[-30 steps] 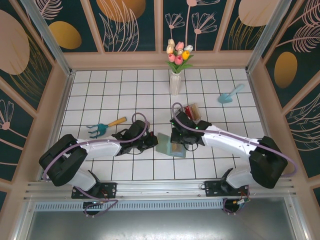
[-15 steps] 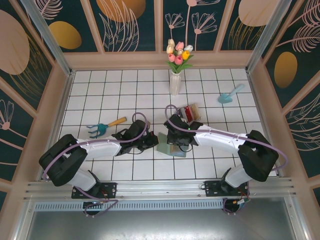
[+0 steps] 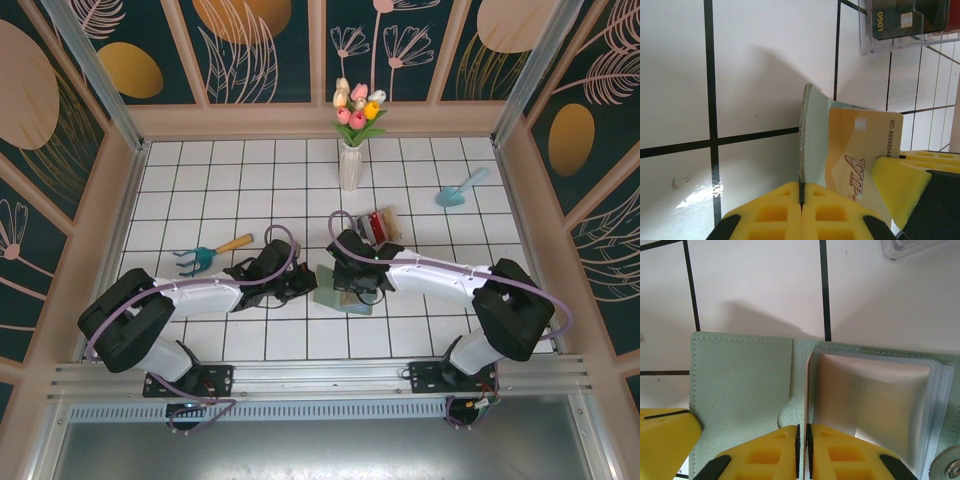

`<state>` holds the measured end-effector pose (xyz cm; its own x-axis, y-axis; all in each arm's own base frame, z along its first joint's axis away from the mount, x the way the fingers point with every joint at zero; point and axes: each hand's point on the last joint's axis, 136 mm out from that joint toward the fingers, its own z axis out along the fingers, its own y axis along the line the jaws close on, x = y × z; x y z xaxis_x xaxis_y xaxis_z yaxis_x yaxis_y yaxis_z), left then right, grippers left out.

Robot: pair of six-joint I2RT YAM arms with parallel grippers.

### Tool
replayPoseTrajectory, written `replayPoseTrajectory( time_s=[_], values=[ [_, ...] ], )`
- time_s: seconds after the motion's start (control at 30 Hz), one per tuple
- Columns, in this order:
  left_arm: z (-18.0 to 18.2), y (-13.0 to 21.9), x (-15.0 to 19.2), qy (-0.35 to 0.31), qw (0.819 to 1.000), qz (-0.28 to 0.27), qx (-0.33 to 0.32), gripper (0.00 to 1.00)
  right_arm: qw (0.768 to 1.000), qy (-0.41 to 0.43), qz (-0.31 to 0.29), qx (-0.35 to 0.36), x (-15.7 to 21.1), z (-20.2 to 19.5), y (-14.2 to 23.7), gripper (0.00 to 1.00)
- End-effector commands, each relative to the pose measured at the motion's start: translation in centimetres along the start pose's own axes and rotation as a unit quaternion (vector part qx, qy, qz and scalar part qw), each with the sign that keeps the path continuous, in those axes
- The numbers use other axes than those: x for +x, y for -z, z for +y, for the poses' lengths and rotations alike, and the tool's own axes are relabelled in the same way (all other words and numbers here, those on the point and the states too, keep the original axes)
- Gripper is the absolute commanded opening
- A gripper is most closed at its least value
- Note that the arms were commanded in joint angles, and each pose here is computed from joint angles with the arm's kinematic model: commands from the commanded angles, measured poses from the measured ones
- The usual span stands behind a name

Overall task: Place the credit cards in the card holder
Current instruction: Pick up the credit card from the card holder, then flip over the card slot on the card holder.

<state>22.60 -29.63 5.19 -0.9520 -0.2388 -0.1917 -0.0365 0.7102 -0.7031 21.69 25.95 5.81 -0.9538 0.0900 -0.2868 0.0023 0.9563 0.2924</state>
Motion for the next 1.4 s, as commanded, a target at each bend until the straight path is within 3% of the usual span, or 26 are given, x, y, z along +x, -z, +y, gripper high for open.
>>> replayPoseTrajectory(
  time_s=[0.0, 0.17, 0.33, 0.47, 1.0, 1.37],
  values=[
    [-0.4, 0.1, -0.2, -0.013, 1.0, 0.002, -0.001, 0.0, 1.0, 0.005, 0.003, -0.003, 0.0, 0.6, 0.2, 0.14],
    [-0.4, 0.1, -0.3, -0.013, 1.0, 0.001, -0.004, 0.0, 1.0, 0.004, -0.03, 0.0, -1.1, 0.5, 2.4, 0.0],
    [0.4, 0.0, 0.0, -0.011, 1.0, 0.002, -0.014, 0.0, 0.995, -0.022, -0.09, -0.023, -2.0, -0.7, 6.6, 0.0],
    [0.7, 0.0, 0.1, -0.01, 1.0, 0.002, -0.017, 0.0, 0.994, -0.038, -0.102, -0.006, -1.6, -3.2, 8.0, 0.0],
    [1.1, -0.2, 0.1, -0.011, 1.0, 0.004, -0.027, 0.0, 0.996, -0.032, -0.069, 0.047, 0.3, -6.2, 6.7, 0.0],
    [1.2, -0.4, 0.3, -0.011, 0.999, 0.009, -0.03, 0.0, 0.997, -0.023, -0.053, 0.042, 0.8, -5.8, 4.7, 0.0]
  ],
)
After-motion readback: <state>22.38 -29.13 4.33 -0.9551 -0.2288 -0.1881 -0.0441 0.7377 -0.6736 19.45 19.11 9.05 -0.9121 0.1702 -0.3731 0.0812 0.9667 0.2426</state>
